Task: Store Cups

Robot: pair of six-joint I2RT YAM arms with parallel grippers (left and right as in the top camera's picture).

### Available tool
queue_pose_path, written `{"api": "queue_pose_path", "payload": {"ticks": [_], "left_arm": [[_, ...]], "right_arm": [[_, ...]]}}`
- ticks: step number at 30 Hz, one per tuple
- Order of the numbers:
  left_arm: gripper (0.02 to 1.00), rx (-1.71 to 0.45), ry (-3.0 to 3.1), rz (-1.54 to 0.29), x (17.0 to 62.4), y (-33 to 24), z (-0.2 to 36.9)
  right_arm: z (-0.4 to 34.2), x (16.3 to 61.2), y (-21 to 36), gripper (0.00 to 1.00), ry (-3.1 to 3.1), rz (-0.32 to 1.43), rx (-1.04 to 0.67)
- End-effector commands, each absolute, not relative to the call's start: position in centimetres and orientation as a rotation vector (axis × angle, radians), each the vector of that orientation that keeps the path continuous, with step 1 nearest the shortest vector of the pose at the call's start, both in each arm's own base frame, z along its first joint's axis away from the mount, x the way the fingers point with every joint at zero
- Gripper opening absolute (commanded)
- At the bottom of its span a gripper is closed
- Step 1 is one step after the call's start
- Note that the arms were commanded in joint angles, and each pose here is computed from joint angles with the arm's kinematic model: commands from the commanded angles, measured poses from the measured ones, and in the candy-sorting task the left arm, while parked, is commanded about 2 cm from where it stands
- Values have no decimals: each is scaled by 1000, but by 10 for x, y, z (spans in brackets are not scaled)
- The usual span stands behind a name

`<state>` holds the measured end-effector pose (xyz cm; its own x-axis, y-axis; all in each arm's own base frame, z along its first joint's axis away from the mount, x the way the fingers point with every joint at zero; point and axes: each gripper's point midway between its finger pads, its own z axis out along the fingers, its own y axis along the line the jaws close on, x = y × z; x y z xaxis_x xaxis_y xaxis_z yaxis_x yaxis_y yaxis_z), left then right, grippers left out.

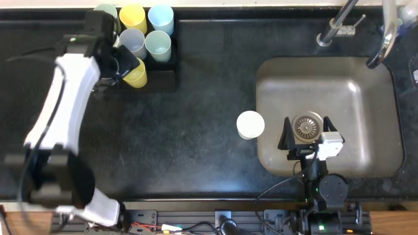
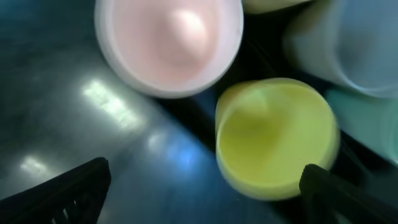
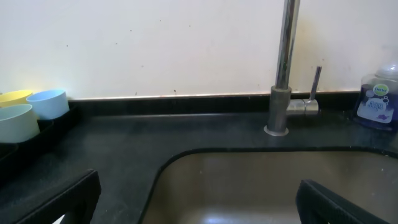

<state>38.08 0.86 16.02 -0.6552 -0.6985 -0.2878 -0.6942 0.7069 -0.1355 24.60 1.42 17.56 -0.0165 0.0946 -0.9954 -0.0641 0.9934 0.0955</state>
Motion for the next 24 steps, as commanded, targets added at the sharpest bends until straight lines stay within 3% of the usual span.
{"api": "queue_pose_path", "payload": {"ticks": [1, 6, 11, 15, 24], "left_arm": [[996, -911, 2533, -42, 323, 10, 239], [998, -522, 2567, 24, 250, 8, 250], [998, -17, 2381, 134, 226, 9, 204], [998, 6, 2041, 84, 246, 3, 182], [998, 22, 1521, -27, 249, -11, 200]], "right_arm": [[172, 246, 15, 998, 1583, 128, 17], [172, 246, 15, 998, 1583, 128, 17], [172, 246, 15, 998, 1583, 128, 17], [172, 246, 15, 996, 1583, 128, 17], [172, 246, 15, 996, 1583, 128, 17]]}}
